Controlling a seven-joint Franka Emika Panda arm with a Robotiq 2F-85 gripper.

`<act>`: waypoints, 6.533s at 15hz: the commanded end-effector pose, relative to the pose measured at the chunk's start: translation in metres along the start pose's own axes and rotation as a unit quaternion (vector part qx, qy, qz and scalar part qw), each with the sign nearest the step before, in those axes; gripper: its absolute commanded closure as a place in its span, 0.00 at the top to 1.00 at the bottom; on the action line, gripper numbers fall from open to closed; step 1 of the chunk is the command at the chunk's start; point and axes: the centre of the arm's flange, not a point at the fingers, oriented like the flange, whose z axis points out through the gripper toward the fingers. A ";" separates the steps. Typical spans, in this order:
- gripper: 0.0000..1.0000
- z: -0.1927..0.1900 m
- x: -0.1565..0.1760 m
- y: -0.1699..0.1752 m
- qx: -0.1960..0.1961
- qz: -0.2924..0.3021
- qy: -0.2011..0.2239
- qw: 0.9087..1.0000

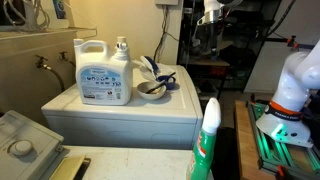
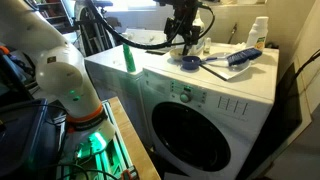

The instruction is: Pick up the clear container and put it in the blue mug

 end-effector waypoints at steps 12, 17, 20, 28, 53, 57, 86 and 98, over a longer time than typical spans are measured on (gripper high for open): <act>1.00 -0.080 0.149 -0.061 -0.101 0.026 0.177 0.979; 1.00 -0.092 0.176 -0.086 -0.083 -0.001 0.213 0.974; 1.00 -0.096 0.209 -0.084 -0.076 0.000 0.221 0.972; 1.00 -0.140 0.293 -0.096 -0.075 -0.107 0.321 0.938; 1.00 -0.073 0.378 -0.123 0.005 -0.516 0.187 0.836; 1.00 -0.062 0.383 -0.128 -0.035 -0.583 0.163 0.795; 1.00 -0.064 0.375 -0.136 0.000 -0.575 0.196 0.794; 1.00 -0.064 0.375 -0.136 0.000 -0.575 0.197 0.794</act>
